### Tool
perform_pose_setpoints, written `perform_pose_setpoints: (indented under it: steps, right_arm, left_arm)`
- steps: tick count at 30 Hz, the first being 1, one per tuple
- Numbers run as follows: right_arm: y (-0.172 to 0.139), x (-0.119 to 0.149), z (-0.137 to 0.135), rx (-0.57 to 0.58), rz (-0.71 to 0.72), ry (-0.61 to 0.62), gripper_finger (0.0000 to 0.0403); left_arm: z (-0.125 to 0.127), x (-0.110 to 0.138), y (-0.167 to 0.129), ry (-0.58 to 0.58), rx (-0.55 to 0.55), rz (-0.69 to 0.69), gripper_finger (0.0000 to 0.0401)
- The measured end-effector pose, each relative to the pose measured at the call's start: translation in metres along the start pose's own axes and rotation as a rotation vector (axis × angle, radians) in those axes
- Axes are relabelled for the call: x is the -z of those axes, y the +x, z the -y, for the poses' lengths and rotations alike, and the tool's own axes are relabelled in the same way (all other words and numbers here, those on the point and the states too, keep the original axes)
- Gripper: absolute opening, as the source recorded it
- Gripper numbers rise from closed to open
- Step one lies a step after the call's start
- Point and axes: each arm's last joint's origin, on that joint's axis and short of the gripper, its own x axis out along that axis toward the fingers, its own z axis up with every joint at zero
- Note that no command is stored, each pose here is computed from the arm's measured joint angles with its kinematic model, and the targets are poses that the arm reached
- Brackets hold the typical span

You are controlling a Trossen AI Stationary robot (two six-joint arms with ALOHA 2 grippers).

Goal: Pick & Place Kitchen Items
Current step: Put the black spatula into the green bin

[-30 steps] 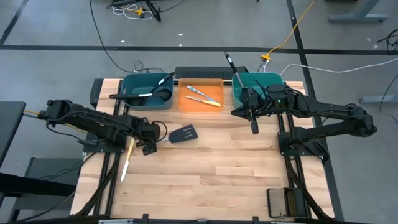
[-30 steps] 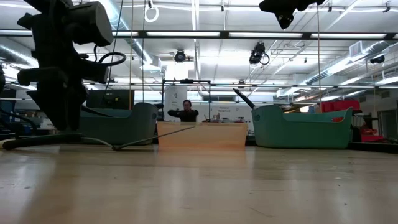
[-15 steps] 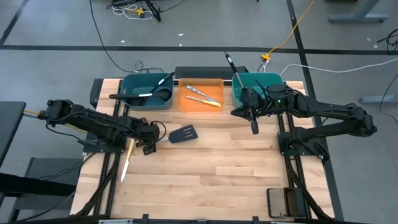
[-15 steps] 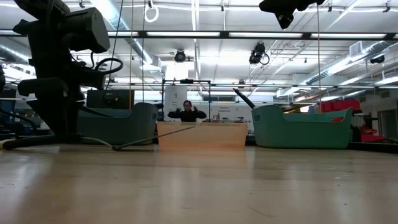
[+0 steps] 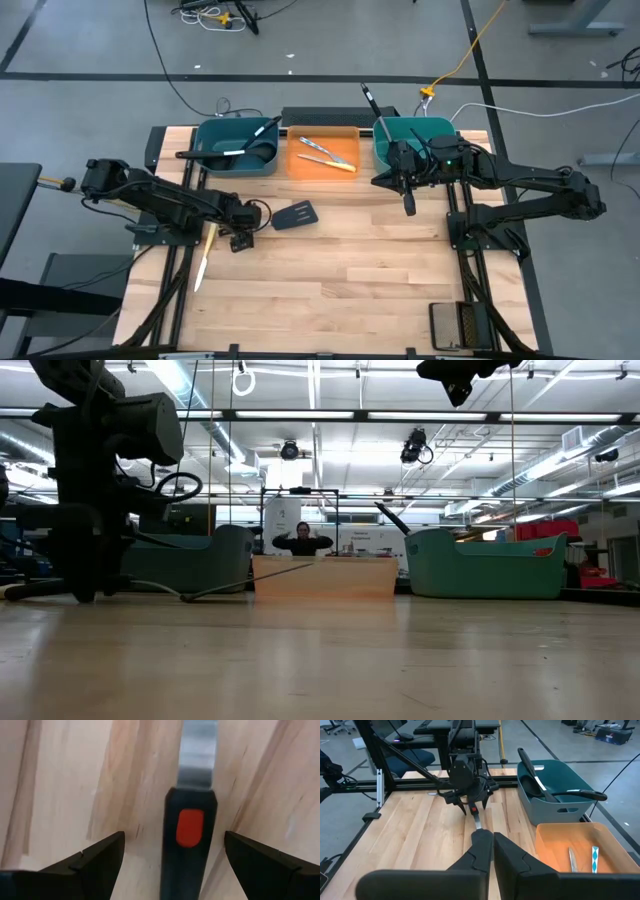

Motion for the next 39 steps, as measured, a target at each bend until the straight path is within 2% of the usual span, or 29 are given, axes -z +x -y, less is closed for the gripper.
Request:
perform_pose_setpoints:
  steps: [8, 20, 39]
  right_arm:
    - [0.0000, 0.0000, 0.0001, 0.000, 0.000, 0.000, 0.0027]
    - [0.0001, 0.0001, 0.0001, 0.001, -0.001, 0.000, 0.0027]
    - [0.0000, 0.0001, 0.0001, 0.001, -0.001, 0.000, 0.0027]
  left_arm:
    - [0.0016, -0.0017, 0.0030, 0.024, 0.016, -0.009, 0.0343]
    - [0.0022, -0.0012, 0.0036, 0.034, 0.035, -0.015, 0.0269]
    - [0.0027, -0.0010, 0.0039, 0.045, 0.054, -0.021, 0.0193]
